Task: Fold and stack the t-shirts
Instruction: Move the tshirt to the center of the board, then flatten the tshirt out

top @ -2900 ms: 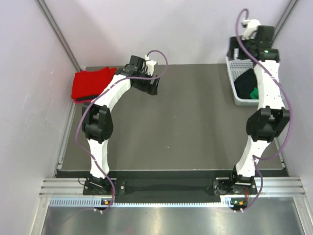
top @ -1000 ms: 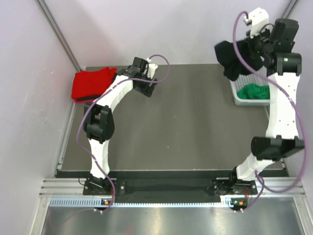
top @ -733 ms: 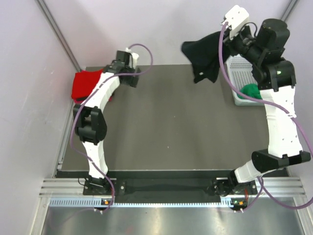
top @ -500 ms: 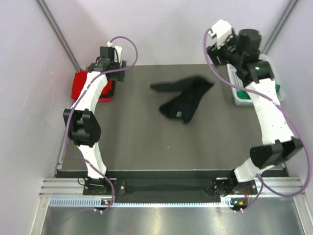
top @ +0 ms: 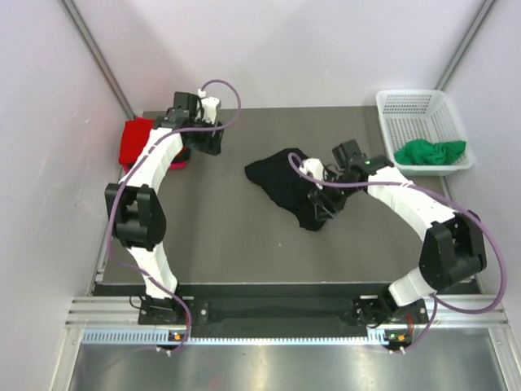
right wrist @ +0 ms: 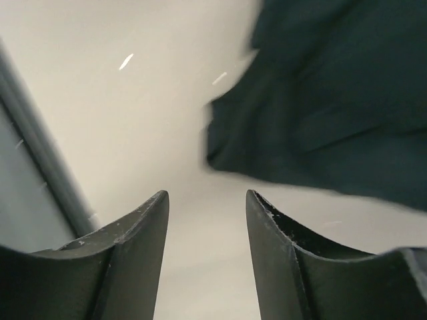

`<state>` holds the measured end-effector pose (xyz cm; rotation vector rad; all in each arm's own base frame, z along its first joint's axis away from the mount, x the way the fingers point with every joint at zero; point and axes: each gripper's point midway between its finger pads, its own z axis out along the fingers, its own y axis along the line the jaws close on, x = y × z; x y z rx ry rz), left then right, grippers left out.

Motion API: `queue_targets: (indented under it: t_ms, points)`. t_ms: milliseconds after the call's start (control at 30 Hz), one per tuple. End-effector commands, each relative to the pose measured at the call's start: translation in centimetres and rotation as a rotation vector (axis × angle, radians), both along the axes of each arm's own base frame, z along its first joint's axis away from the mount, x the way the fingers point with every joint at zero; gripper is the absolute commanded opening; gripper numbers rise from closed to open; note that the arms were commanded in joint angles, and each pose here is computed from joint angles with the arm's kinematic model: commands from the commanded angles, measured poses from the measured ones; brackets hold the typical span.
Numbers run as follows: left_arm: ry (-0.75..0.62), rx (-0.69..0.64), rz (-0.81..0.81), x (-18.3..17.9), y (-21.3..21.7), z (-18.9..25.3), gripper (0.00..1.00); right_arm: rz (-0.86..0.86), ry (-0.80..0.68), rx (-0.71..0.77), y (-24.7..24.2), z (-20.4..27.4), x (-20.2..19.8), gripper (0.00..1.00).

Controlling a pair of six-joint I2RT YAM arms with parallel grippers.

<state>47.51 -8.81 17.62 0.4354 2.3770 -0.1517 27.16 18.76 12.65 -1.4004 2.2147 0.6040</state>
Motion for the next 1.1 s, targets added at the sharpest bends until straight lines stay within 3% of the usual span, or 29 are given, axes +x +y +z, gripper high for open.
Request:
queue_targets:
  t_ms: [0,367,567,767,800,933,1067]
  points:
    - [0.088,-0.168,-0.288,-3.6,-6.5,-0.6,0.73,0.042,0.051,0.071,0.8,0.0,-3.0,0.51]
    - [0.277,-0.238,-0.645,-8.7,-21.1,-5.6,0.72,-0.005,0.004,0.001,-2.6,-1.1,-5.7,0.52]
    - [0.344,-0.199,-0.745,-12.3,-25.0,-8.5,0.68,-0.126,-0.055,-0.017,-5.1,-1.2,-5.5,0.5]
    - [0.403,-0.164,-0.712,-11.8,-26.0,-12.2,0.66,-0.171,-0.066,-0.016,-6.0,-1.0,-4.8,0.51]
    - [0.413,-0.162,-0.711,-11.7,-26.2,-12.7,0.61,-0.176,-0.072,-0.014,-6.1,-0.7,-4.7,0.51]
    - [0.396,-0.139,-0.704,-10.5,-26.6,-12.8,0.02,-0.173,-0.089,-0.004,-5.9,-0.4,-4.0,0.52]
    - [0.237,-0.102,-0.662,-7.6,-25.9,-8.3,0.0,-0.155,-0.083,0.009,-5.4,-1.0,-3.5,0.52]
